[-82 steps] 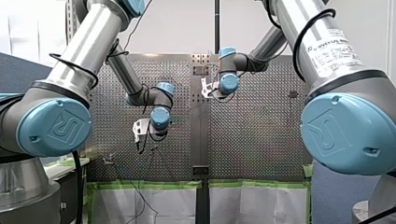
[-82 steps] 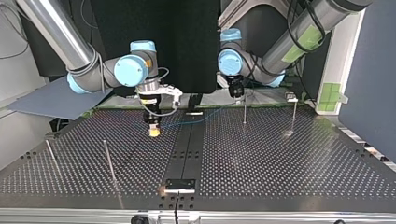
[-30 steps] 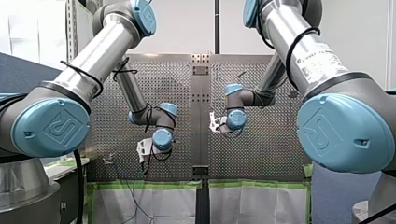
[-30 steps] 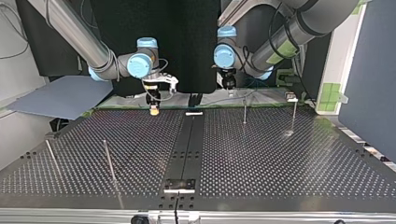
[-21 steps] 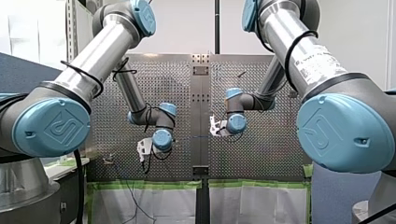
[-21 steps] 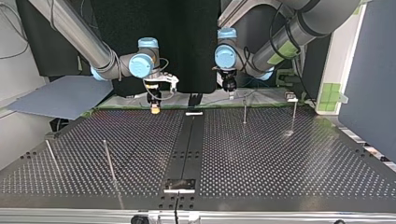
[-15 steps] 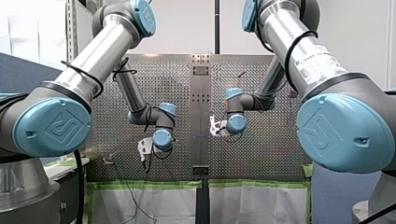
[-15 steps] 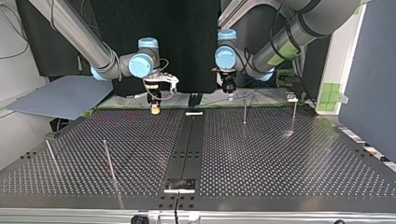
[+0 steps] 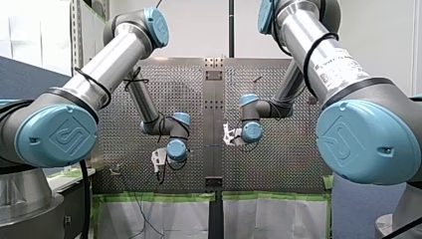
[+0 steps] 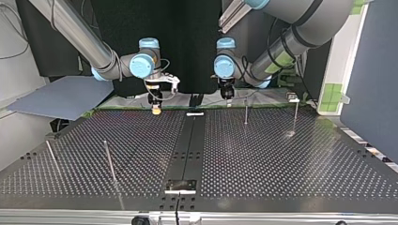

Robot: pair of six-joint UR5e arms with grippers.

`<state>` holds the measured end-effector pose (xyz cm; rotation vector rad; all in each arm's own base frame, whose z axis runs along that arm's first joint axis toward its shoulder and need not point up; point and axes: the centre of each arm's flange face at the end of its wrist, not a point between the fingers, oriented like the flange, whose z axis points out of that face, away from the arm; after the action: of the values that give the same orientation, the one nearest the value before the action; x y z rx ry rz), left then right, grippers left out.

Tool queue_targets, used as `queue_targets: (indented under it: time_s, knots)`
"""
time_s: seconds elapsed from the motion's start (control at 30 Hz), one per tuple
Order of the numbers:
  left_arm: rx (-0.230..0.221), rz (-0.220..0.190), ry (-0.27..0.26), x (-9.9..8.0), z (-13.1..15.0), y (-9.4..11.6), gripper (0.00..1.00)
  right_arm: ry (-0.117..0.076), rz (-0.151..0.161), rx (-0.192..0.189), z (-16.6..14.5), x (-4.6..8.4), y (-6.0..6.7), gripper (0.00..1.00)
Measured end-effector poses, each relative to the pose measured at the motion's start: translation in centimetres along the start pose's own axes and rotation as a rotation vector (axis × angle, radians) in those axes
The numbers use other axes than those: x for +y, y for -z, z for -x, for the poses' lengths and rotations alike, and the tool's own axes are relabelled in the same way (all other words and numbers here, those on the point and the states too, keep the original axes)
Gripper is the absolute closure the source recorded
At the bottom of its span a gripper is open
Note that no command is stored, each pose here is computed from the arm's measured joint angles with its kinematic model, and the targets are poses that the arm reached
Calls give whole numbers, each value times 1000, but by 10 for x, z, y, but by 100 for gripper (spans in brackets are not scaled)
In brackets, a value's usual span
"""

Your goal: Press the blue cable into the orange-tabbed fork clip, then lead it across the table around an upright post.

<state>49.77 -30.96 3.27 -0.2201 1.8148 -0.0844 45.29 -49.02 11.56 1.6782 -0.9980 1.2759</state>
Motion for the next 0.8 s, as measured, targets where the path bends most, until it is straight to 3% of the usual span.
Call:
queue_targets:
  time_s: [0.43,0.8]
  knots:
    - [-46,-9,27,-1,-1,-11,1,1,2,3,-1,0,-1,100]
    - [-57,0,30,3,5,-19,1,1,2,10,-1,0,-1,100]
